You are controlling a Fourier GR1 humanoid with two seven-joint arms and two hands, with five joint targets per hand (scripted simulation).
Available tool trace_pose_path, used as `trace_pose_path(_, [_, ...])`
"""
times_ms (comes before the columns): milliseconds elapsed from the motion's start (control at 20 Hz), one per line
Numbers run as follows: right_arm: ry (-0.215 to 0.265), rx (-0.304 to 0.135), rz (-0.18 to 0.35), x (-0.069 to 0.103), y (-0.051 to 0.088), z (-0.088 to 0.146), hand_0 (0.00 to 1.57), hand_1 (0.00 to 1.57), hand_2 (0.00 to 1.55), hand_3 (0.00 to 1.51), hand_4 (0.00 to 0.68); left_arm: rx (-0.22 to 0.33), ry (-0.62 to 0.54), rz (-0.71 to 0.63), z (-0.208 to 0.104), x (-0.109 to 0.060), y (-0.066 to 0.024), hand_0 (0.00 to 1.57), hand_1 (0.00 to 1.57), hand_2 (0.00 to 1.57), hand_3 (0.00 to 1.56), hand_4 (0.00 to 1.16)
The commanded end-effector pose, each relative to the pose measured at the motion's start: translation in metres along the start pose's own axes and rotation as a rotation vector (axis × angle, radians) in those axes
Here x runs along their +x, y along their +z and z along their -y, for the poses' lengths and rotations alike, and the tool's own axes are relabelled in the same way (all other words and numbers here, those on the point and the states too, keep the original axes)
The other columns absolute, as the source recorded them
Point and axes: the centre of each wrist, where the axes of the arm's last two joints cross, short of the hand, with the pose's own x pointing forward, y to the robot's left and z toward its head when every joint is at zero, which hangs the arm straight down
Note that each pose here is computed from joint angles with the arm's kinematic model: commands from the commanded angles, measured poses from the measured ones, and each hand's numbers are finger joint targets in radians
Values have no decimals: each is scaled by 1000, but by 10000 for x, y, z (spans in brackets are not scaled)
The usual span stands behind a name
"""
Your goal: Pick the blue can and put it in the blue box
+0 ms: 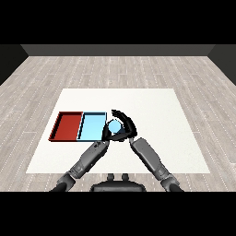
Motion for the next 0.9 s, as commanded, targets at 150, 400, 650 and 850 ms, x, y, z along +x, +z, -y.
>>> trace_pose_path(150, [19, -93, 37, 86, 76, 53, 0, 0, 0, 0, 0, 21, -54, 90, -92, 54, -112, 1571, 1571, 1571, 1470, 1144])
trace_pose_path(400, [-83, -104, 97, 209, -49, 355, 0, 0, 0, 0, 0, 34, -81, 68, 33, 15, 65, 1571, 1571, 1571, 1481, 1140])
trace_pose_path(650, [-90, -53, 96, 259, 326, 579, 0, 0, 0, 0, 0, 83, -168, 63, -348, -199, 29, 1571, 1571, 1571, 1470, 1125])
trace_pose_path(850, [-68, -111, 154, 433, 697, 891, 0, 0, 0, 0, 0, 142, -181, 71, -631, -96, -215, 1571, 1571, 1568, 1468, 1138])
